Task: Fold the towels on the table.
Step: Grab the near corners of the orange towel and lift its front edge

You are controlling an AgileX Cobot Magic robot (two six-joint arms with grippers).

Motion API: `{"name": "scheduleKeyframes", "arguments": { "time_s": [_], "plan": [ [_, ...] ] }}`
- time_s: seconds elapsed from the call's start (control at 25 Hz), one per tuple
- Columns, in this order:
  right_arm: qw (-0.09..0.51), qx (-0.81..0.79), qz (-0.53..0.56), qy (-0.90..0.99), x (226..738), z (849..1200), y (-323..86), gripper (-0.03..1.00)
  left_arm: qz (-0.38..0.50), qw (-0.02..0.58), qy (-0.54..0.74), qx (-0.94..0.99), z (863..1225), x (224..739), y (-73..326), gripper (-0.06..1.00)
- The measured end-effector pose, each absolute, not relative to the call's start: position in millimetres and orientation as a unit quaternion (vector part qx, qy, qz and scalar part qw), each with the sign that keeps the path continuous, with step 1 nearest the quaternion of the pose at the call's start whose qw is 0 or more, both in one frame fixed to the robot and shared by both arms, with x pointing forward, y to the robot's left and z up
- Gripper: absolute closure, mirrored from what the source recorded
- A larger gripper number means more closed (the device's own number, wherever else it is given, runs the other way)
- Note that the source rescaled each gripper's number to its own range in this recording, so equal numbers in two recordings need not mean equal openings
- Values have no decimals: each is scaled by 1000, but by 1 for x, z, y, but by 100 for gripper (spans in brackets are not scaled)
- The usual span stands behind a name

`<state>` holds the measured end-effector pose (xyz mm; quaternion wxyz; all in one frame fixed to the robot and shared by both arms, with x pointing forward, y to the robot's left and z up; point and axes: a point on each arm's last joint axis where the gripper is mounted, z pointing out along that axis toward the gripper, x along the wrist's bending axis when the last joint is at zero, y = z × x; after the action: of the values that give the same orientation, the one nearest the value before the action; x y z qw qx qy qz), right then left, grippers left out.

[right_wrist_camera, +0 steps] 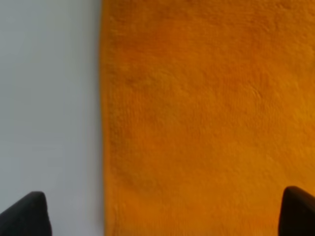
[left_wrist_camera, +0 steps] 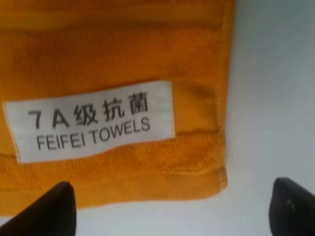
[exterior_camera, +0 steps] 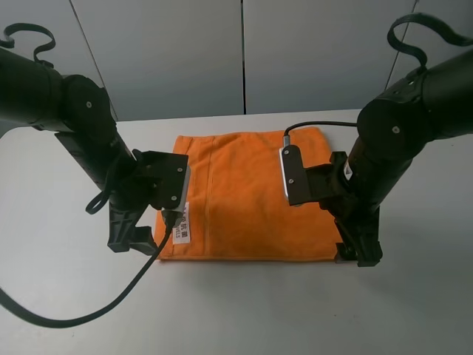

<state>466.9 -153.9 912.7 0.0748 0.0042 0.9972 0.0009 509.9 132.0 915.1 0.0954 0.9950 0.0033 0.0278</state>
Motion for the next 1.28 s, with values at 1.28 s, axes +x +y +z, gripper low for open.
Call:
{"name": "scheduleKeyframes", "arguments": {
  "time_s": [1.28],
  "plan": [
    [50,7,27,998,459,897,-172,-3,-1,73,15,997,874,488,120,-6]
  ]
}}
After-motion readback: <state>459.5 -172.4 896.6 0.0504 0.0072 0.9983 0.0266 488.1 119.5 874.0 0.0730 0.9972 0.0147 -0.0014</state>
